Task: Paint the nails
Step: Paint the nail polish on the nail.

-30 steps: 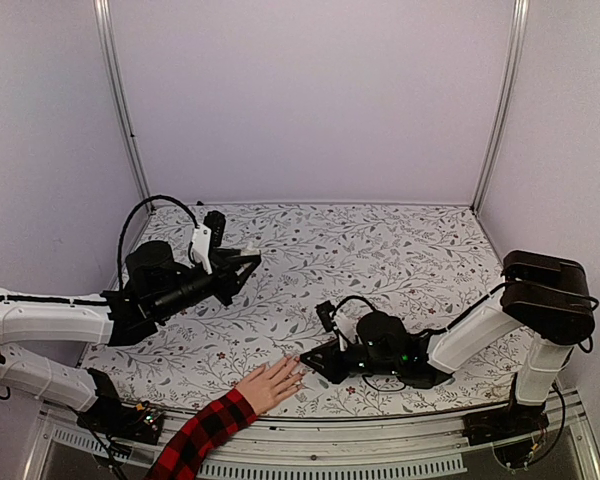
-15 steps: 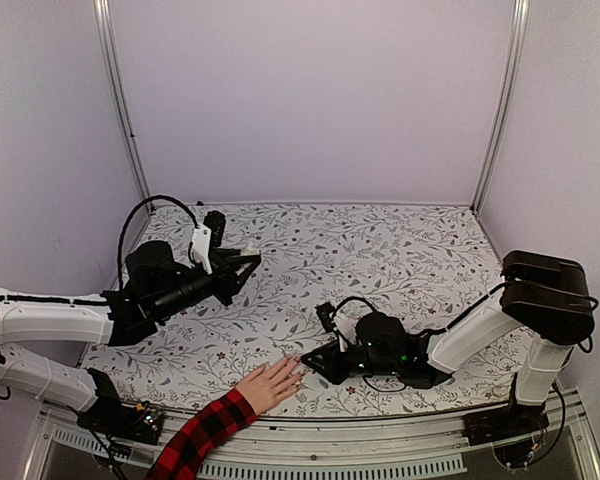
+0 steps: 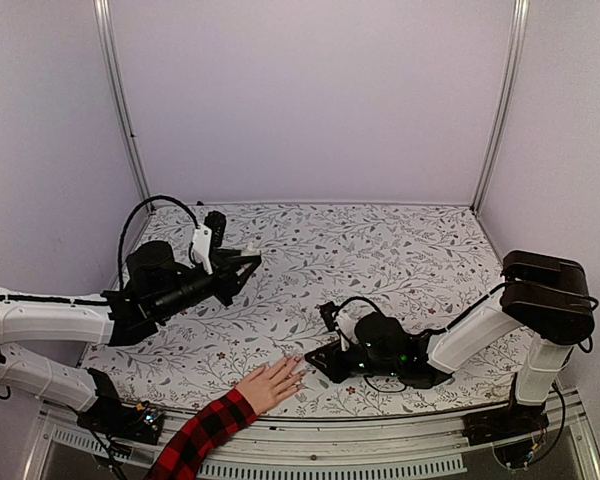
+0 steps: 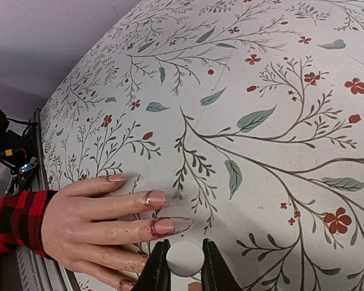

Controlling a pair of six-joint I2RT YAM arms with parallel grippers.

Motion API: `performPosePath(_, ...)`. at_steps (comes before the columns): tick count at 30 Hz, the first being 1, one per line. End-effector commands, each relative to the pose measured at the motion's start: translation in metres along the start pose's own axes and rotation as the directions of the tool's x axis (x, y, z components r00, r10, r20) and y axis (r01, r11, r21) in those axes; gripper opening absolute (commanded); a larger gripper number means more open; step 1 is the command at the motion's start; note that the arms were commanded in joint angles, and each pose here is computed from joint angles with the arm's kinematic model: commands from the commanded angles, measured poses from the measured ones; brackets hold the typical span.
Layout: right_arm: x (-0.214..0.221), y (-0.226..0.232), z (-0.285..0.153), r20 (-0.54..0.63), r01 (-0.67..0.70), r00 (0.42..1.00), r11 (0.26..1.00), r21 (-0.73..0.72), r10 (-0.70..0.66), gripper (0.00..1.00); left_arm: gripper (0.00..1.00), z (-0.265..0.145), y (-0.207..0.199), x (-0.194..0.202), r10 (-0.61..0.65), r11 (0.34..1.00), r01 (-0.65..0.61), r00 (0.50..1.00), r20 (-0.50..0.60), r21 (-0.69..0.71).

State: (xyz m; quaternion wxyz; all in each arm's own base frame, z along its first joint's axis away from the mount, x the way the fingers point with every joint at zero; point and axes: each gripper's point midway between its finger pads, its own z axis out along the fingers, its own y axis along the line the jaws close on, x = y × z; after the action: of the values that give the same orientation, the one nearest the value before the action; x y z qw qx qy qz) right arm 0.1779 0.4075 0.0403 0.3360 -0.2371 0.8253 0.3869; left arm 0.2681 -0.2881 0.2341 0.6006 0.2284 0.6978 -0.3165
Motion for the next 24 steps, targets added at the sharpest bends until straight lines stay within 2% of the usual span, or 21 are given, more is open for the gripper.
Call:
performPosePath(1, -0.005, -0.005, -0.004, 0.018, -0.01, 1.0, 0.999, 0.031, 0.009, 0.0, 0.0, 0.003, -0.001, -0.017, 0.002, 1.0, -0.002, 0.999, 0.049, 0.005)
performPosePath(24, -0.018, -0.002, -0.017, 0.055, -0.012, 0.998, 0.999, 0.033, 0.01, 0.0, 0.0, 0.006, -0.003, -0.02, 0.004, 1.0, -0.005, 0.999, 0.051, 0.013)
